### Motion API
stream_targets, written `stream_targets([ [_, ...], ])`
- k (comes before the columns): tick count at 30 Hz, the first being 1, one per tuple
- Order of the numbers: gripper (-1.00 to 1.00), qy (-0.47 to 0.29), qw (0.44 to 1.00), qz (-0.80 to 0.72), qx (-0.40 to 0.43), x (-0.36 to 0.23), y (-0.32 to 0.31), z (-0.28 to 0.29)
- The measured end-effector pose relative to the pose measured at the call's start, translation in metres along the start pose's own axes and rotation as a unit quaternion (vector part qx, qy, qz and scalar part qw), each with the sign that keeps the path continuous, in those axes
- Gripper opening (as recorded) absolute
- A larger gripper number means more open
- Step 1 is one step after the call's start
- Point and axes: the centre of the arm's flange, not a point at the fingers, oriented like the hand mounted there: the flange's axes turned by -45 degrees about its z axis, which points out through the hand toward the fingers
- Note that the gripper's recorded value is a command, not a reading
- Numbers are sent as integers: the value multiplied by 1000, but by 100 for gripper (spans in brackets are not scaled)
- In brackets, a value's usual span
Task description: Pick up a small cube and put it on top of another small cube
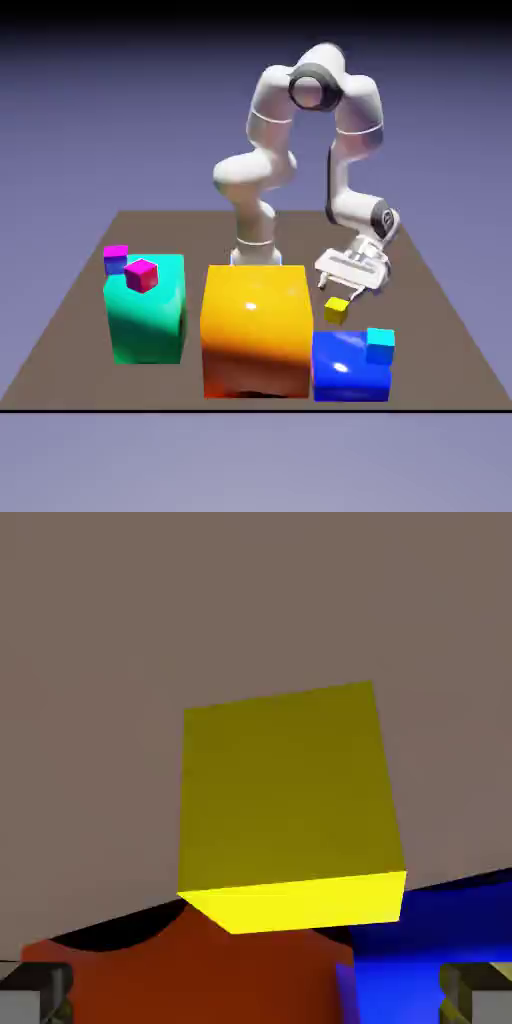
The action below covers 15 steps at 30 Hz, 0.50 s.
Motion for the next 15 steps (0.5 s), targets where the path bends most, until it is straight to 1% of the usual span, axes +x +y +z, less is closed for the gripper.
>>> stream_targets([
  [1,0,0,1000,0,0,0,0,0],
  [5,0,0,1000,0,0,16,1,53],
  [6,-100,0,1000,0,0,18,0,58],
  [8,-100,0,1000,0,0,18,0,58],
  [12,-100,0,1000,0,1,2,0,5],
  [15,-100,0,1000,10,21,-16,45,6],
])
